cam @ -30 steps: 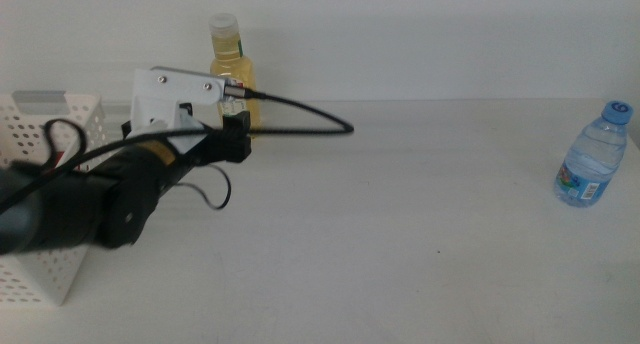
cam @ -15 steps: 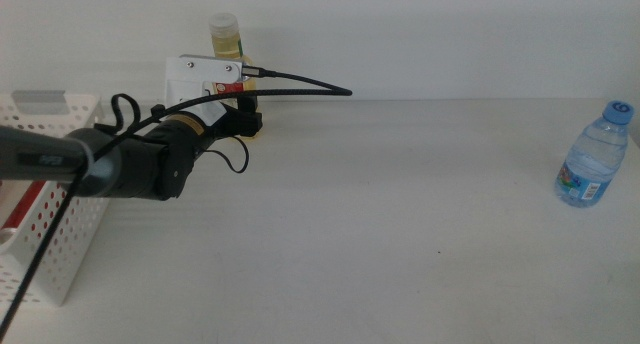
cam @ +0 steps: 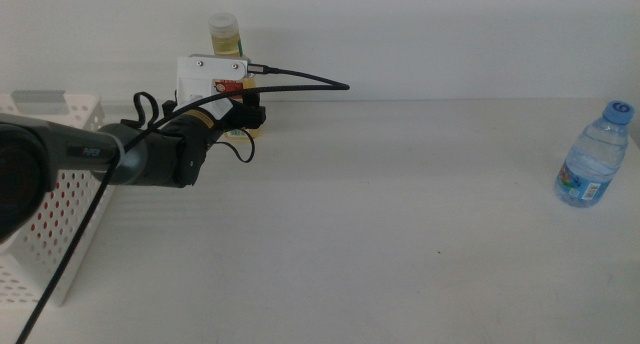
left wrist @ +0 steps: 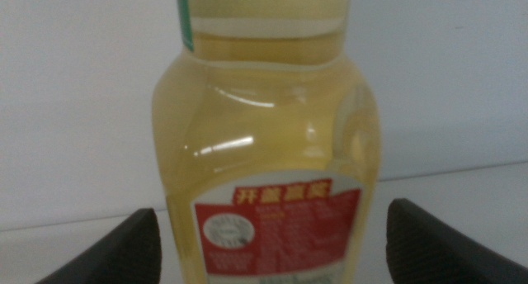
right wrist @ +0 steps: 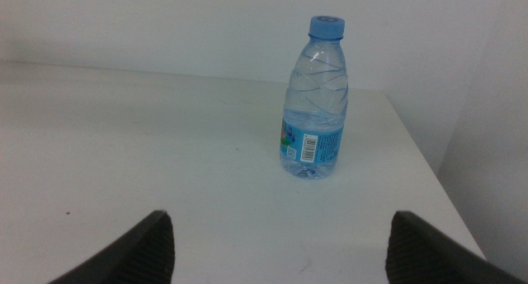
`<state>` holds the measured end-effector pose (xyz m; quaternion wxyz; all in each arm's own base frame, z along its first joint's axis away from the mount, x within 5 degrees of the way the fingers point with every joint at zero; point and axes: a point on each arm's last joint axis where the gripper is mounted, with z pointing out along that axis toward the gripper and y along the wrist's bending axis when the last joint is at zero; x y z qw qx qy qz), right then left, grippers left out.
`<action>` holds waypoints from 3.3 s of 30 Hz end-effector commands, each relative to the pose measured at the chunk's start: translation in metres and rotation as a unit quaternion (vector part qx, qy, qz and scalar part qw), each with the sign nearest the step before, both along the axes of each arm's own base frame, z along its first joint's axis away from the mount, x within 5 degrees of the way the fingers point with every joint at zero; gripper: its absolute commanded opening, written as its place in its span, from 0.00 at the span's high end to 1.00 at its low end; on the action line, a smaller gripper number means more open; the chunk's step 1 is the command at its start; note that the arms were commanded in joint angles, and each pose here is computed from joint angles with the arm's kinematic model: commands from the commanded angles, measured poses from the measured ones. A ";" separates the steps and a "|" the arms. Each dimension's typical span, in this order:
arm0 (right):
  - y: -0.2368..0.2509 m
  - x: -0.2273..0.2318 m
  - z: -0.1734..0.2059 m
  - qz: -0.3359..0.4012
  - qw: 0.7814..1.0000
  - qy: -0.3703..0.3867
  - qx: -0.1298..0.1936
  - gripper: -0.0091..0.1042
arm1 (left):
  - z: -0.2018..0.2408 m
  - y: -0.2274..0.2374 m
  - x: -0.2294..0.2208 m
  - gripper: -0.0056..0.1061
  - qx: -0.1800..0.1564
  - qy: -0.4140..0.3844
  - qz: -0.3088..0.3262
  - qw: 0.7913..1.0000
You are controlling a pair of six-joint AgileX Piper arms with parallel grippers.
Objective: Use arms to grab the bottles and put them into the dustbin to the left of the table.
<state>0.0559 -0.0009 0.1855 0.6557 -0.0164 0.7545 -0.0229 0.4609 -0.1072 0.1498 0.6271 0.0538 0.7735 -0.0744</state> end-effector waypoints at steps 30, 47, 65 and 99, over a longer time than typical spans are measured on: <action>0.000 -0.001 0.011 -0.002 0.998 -0.055 -0.006 0.33 | 0.039 -0.003 0.029 0.99 -0.033 -0.129 0.007 0.991; 0.000 -0.001 0.011 -0.002 0.998 -0.055 -0.006 0.33 | 0.141 0.014 -0.093 0.99 -0.014 -0.056 -0.017 0.998; 0.000 -0.001 0.011 -0.002 0.998 -0.055 -0.006 0.33 | 0.262 0.040 -0.196 0.99 0.040 0.169 -0.047 0.984; 0.000 -0.001 0.011 -0.002 0.998 -0.055 -0.006 0.33 | 0.170 0.224 -0.092 0.99 0.139 0.504 0.093 0.847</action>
